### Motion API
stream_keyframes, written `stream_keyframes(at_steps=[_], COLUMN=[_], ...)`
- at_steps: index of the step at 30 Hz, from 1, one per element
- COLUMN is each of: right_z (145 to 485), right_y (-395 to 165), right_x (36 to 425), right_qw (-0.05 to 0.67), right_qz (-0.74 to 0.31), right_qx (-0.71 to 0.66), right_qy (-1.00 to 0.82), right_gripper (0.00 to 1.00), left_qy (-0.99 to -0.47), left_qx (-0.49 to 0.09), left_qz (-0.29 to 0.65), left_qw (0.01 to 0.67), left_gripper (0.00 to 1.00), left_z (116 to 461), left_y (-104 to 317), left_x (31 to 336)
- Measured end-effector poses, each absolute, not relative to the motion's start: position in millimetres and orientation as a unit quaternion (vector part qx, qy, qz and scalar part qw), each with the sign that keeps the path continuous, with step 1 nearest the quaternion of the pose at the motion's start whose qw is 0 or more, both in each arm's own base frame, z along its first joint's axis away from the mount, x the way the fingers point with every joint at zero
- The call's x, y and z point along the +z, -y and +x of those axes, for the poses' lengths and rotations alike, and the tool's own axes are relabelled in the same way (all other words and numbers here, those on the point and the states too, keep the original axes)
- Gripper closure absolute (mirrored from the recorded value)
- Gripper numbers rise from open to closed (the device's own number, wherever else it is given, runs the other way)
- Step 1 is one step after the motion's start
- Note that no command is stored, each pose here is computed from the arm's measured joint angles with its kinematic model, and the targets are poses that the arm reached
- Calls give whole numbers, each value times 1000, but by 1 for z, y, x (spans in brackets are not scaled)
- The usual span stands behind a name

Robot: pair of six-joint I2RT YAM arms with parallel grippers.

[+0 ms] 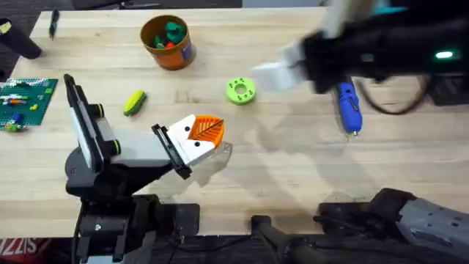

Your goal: Pick up the gripper from the table and insert it into the empty holder that is missing its gripper. Then pick up a screw, insert it into the mounting hole, and use the screwdriver to tighten it. Finally, clean up the table by picking up the vegetable and placing it into the bucket.

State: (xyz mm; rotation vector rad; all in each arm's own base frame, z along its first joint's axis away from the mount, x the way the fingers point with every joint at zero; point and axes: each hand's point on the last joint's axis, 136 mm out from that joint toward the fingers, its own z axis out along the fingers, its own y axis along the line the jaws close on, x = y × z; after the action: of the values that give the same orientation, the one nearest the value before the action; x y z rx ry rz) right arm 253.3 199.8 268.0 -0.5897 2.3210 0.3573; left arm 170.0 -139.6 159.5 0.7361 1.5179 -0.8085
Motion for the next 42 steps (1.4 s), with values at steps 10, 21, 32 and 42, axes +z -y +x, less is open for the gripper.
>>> stream_keyframes(at_steps=[10, 21, 32, 42], right_z=[260, 276, 312, 326], right_y=[-78, -20, 5, 7], right_x=[232, 141, 110, 73], right_qw=[268, 190, 185, 156], right_qz=[-36, 18, 5, -50], right_qx=[41, 24, 63, 58], right_qy=[-962, -981, -981, -985], right_gripper=[8, 8, 8, 8], left_qy=[-653, -653, -653, -653], left_qx=[-348, -348, -348, -348], left_qz=[317, 317, 317, 317], left_qw=[594, 594, 594, 593], left_gripper=[984, 984, 984, 984], left_z=[170, 170, 170, 170], left_y=[140, 140, 140, 140], left_x=[160, 160, 160, 159])
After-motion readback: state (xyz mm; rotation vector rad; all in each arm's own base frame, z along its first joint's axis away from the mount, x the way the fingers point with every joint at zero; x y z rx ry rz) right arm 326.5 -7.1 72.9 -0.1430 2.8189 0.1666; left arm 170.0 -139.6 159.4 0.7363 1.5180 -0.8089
